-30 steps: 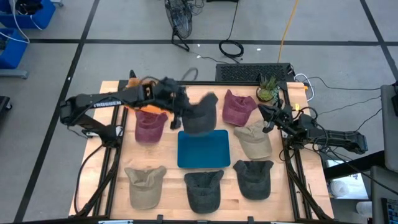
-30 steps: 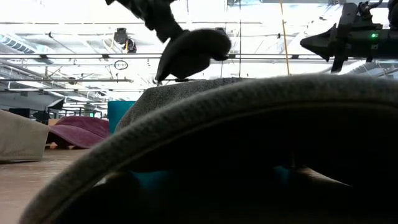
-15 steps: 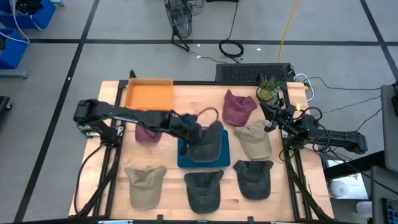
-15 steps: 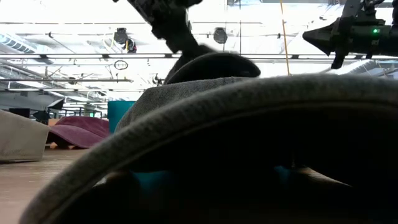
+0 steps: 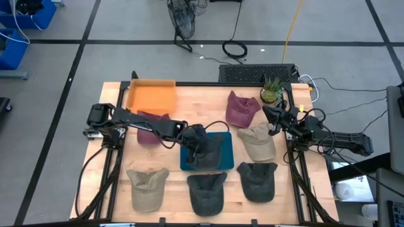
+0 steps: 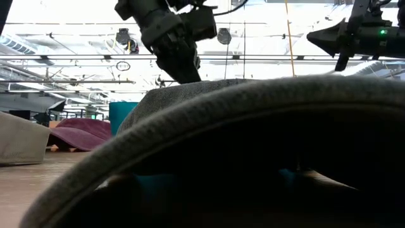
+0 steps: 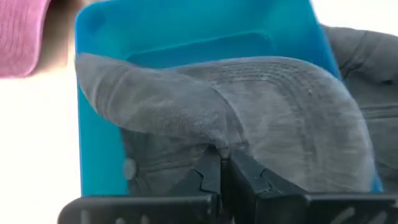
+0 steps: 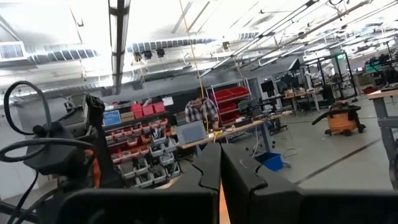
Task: Pick & Place hat
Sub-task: Put the top black cap into the blue bin, then put the left brown cap into the orange bin
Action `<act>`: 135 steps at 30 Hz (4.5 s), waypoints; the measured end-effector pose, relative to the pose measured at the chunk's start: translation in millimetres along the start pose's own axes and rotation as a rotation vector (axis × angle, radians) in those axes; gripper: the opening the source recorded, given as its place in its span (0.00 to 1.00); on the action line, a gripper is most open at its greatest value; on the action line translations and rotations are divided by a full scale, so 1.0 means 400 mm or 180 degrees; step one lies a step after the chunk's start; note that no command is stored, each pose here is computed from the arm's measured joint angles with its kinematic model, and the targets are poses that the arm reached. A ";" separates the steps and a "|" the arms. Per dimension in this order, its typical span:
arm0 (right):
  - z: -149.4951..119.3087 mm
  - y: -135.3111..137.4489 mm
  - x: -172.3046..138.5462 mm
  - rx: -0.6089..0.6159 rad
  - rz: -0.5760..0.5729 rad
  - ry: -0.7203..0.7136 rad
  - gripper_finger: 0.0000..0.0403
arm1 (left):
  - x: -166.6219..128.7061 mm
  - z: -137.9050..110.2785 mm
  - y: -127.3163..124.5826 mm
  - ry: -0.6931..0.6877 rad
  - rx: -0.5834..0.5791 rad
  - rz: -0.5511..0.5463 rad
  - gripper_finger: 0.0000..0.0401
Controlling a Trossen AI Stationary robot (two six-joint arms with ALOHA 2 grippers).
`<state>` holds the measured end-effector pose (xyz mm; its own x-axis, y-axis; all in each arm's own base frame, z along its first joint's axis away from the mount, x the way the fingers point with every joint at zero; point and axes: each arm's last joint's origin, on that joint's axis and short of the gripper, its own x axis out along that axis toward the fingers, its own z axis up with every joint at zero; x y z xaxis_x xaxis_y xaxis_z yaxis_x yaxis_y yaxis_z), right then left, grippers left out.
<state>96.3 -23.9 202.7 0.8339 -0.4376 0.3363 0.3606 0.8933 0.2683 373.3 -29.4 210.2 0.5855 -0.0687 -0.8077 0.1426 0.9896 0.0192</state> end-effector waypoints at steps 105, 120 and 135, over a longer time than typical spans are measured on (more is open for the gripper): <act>-0.026 0.027 0.010 0.0466 0.1069 0.0512 0.00 | -0.314 -0.329 -0.498 0.1447 -0.1316 -0.0479 0.56; -0.035 0.029 0.013 0.0461 0.1072 0.0604 0.00 | -0.247 -0.358 -0.513 0.1608 -0.1008 -0.0016 0.56; -0.037 0.038 0.010 0.0456 0.1180 0.0624 0.00 | -0.249 -0.362 -0.506 0.1629 -0.1139 0.0137 0.40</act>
<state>111.4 -10.5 195.0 0.9645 -0.0501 0.2595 -0.0280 0.9570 0.2888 170.7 -204.3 201.3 0.1156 -0.0462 -0.9922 -0.2006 0.9773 -0.0689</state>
